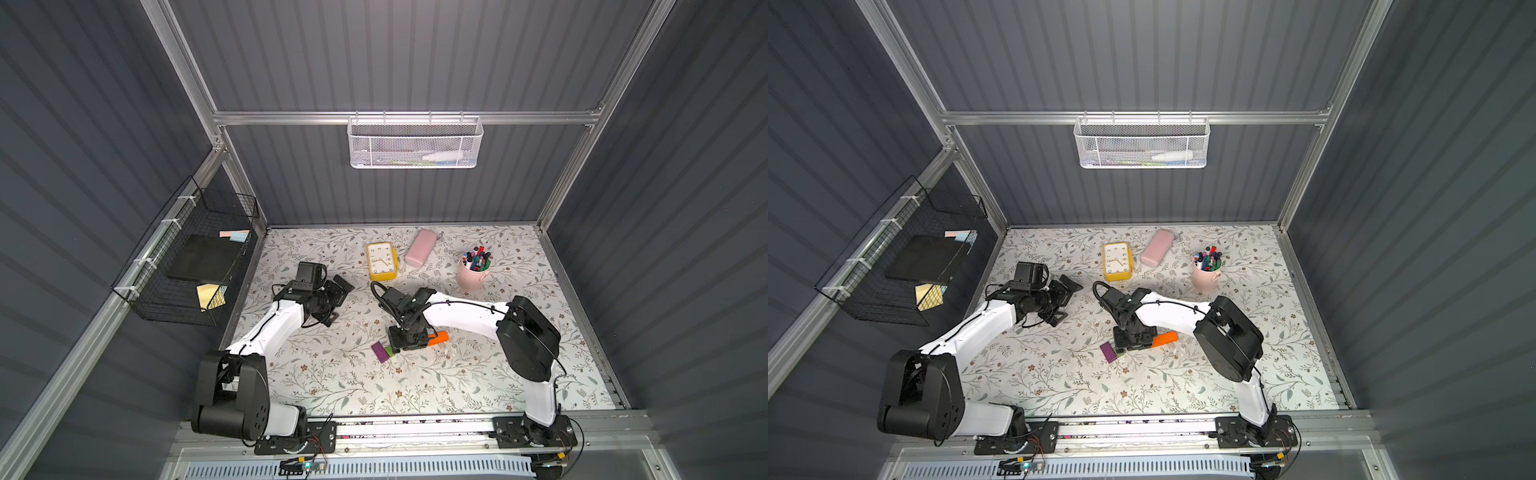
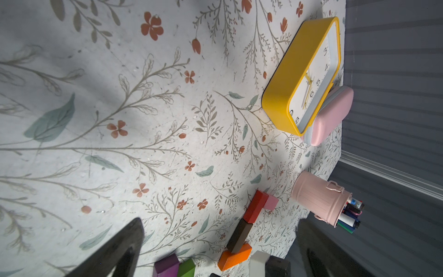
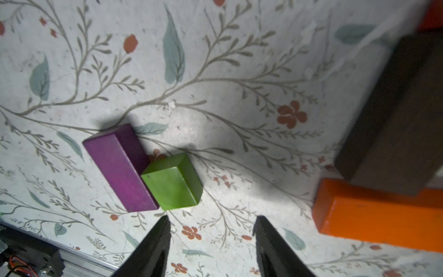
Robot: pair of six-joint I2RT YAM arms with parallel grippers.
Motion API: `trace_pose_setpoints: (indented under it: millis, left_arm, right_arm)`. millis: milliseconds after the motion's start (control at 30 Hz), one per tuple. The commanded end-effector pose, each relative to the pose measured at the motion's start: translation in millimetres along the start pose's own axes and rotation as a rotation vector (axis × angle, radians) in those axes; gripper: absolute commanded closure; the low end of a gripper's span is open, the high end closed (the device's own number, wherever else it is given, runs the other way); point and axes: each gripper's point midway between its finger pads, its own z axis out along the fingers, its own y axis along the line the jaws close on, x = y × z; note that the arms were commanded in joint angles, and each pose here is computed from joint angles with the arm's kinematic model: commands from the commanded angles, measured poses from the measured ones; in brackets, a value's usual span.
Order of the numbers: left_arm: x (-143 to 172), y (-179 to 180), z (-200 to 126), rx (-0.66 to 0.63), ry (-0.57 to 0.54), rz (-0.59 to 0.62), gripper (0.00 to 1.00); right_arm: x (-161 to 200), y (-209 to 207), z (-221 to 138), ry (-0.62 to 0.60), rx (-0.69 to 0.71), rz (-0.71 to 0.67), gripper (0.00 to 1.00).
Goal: Assemble the number 6 with building blocks
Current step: Pick up the building block from the center of the board.
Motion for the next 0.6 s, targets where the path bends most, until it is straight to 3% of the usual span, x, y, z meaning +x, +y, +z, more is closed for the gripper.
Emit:
trace_pose_setpoints:
  millis: [0,567]
  left_arm:
    - [0.8,-4.1,-6.6,0.028,-0.006,-0.006,0.01]
    - [-1.7,-3.1,-7.3,0.026,-0.008,-0.007,0.01]
  right_arm:
    - [6.9,7.0,0.5,0.017,-0.012,-0.032,0.37]
    - [3.3,-8.8,18.3,0.026,0.129,-0.019,0.38]
